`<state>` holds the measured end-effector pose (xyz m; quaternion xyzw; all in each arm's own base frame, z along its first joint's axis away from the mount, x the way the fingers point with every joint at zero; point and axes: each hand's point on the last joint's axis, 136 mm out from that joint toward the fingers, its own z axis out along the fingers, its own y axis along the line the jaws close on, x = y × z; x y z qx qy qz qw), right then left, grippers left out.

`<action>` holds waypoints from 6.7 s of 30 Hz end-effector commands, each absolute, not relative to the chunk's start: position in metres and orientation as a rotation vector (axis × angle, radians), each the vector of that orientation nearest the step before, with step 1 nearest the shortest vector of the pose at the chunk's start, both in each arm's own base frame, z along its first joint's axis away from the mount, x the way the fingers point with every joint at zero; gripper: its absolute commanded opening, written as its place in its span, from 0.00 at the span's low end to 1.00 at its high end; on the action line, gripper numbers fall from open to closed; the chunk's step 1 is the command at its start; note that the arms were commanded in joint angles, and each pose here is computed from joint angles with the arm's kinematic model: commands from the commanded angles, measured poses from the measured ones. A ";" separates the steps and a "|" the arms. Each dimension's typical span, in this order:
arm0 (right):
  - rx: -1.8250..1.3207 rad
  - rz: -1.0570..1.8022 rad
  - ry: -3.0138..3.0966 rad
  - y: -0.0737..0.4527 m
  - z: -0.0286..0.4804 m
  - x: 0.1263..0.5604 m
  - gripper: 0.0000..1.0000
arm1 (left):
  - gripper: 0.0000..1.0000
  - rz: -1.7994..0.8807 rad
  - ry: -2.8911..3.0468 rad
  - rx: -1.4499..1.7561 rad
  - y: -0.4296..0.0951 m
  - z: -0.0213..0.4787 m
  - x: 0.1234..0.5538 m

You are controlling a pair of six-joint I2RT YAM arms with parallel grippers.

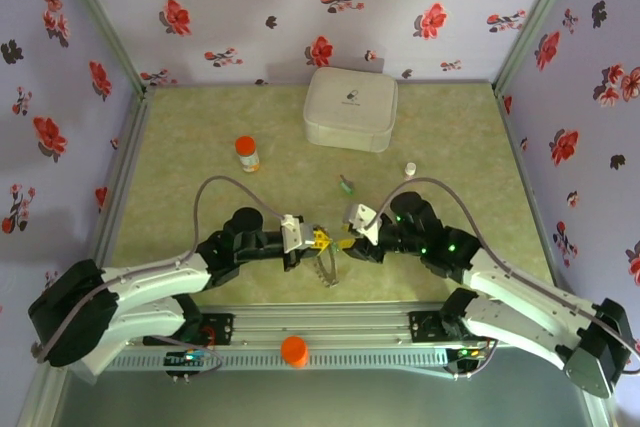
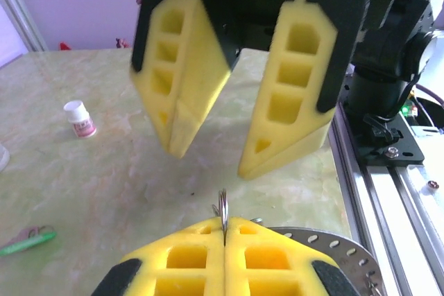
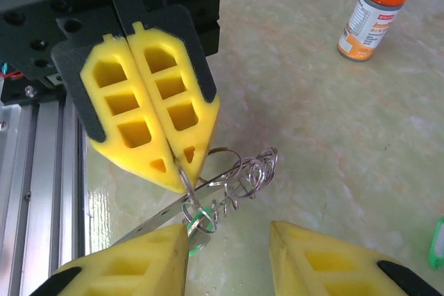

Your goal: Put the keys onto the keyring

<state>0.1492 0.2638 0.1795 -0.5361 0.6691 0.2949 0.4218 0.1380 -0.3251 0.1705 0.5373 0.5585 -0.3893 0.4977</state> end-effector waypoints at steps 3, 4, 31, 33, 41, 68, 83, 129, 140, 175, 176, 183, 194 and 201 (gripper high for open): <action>-1.222 0.819 1.618 0.272 0.195 0.154 0.36 | 0.00 -0.954 1.206 1.151 -0.326 0.211 0.145; -1.225 0.826 1.622 0.274 0.194 0.154 0.36 | 0.00 -0.954 1.204 1.148 -0.326 0.212 0.145; -1.198 0.776 1.673 0.266 0.185 0.159 0.44 | 0.00 -0.992 1.167 1.117 -0.327 0.221 0.143; -1.195 0.806 1.682 0.265 0.185 0.154 0.47 | 0.00 -0.992 1.164 1.110 -0.327 0.223 0.144; -1.246 0.889 1.685 0.284 0.171 0.142 0.51 | 0.00 -1.020 1.156 1.080 -0.327 0.229 0.144; -1.236 0.727 1.631 0.275 0.201 0.157 0.00 | 0.00 -0.995 1.288 1.130 -0.321 0.202 0.142; -1.465 0.669 1.753 0.274 0.151 0.142 0.00 | 0.00 -0.991 1.254 1.128 -0.320 0.208 0.141; -1.286 0.483 1.554 0.276 0.229 0.178 0.00 | 0.57 -0.643 1.460 0.915 -0.271 0.201 0.186; -1.326 0.725 1.354 0.369 0.268 0.180 0.00 | 0.59 -0.212 1.534 0.240 -0.146 0.253 0.239; -2.071 -0.426 2.089 0.187 0.034 0.183 0.18 | 0.58 -0.162 1.623 0.122 -0.123 0.233 0.242; -2.084 -0.449 2.089 0.183 0.035 0.183 0.22 | 0.59 -0.161 1.625 0.121 -0.123 0.232 0.243; -1.869 -0.241 2.086 0.209 0.067 0.188 0.34 | 0.59 -0.156 1.638 0.141 -0.129 0.227 0.247; -0.793 0.436 2.337 0.253 0.119 0.207 0.40 | 0.61 -0.261 1.688 0.277 -0.167 0.215 0.250; -0.076 0.428 2.652 0.204 0.085 0.218 0.36 | 0.59 -0.361 1.777 0.323 -0.197 0.190 0.255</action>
